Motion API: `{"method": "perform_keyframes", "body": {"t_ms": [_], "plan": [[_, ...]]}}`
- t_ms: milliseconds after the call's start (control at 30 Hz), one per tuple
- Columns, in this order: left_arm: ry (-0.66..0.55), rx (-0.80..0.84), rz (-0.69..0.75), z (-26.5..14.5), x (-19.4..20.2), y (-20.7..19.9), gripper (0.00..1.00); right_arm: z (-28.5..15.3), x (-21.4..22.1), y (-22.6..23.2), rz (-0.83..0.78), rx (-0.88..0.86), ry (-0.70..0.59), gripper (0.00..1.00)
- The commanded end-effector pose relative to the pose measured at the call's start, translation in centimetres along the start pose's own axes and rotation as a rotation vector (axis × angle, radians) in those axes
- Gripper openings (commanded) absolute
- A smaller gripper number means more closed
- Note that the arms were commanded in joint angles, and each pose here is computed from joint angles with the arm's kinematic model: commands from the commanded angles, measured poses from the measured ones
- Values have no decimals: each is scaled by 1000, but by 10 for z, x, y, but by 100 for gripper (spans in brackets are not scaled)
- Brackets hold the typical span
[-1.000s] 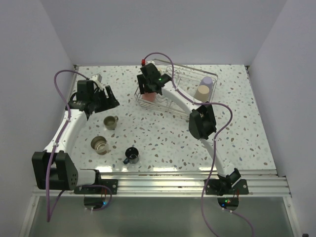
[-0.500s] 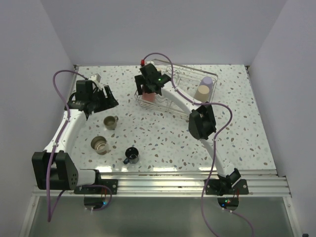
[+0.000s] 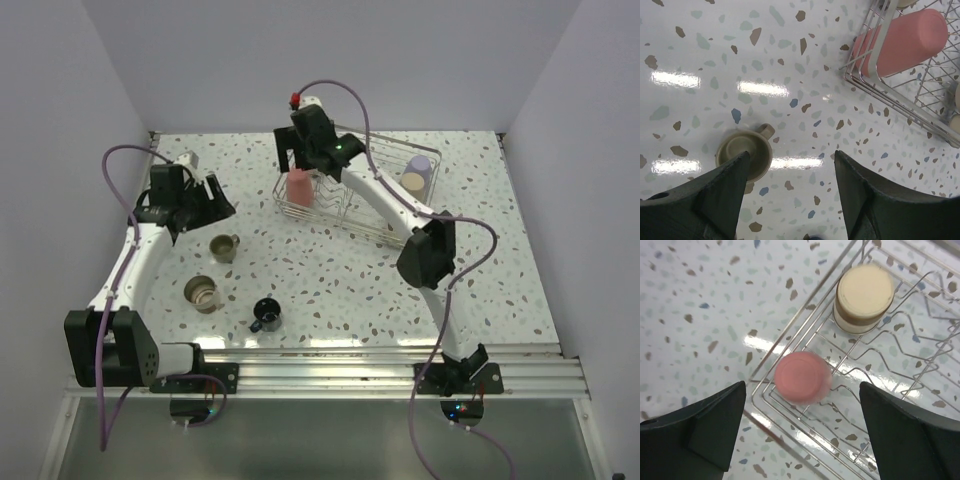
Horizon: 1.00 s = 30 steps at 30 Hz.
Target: Load the cups into the dish rack
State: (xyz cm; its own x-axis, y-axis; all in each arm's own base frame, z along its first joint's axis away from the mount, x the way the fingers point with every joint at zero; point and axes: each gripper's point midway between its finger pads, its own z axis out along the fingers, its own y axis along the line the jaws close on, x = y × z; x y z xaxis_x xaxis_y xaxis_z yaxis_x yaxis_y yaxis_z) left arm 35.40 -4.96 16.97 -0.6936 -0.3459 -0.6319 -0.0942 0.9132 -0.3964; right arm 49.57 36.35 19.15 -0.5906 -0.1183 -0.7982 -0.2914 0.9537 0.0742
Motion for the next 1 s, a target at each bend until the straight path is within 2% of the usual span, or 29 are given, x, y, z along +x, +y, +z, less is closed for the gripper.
{"method": "perform_keyframes", "body": {"t_ms": [0, 100, 133, 200, 233, 467, 500, 833, 967], "plan": [[-30, -32, -12, -6, 0, 9, 72, -119, -110, 5, 83, -92, -279, 98], [8, -55, -40, -2, 15, 16, 67, -147, -120, 0, 85, -108, -307, 99], [20, -60, -49, 0, 20, 18, 67, -168, -129, -5, 93, -113, -339, 99], [58, -76, -72, 4, 37, 24, 61, -175, -123, -11, 88, -100, -335, 99], [69, -77, -79, 7, 43, 26, 60, -197, -132, -16, 100, -107, -370, 99], [154, -101, -130, 27, 82, 39, 57, -215, -108, -35, 95, -78, -338, 99], [169, -87, -109, 30, 87, 30, 57, -214, -105, -36, 96, -76, -331, 99], [194, -126, -88, 54, 85, 31, 55, -222, -91, -45, 110, -83, -303, 98], [152, -109, -79, 41, 61, 15, 54, -222, -88, -46, 110, -86, -297, 99]]}}
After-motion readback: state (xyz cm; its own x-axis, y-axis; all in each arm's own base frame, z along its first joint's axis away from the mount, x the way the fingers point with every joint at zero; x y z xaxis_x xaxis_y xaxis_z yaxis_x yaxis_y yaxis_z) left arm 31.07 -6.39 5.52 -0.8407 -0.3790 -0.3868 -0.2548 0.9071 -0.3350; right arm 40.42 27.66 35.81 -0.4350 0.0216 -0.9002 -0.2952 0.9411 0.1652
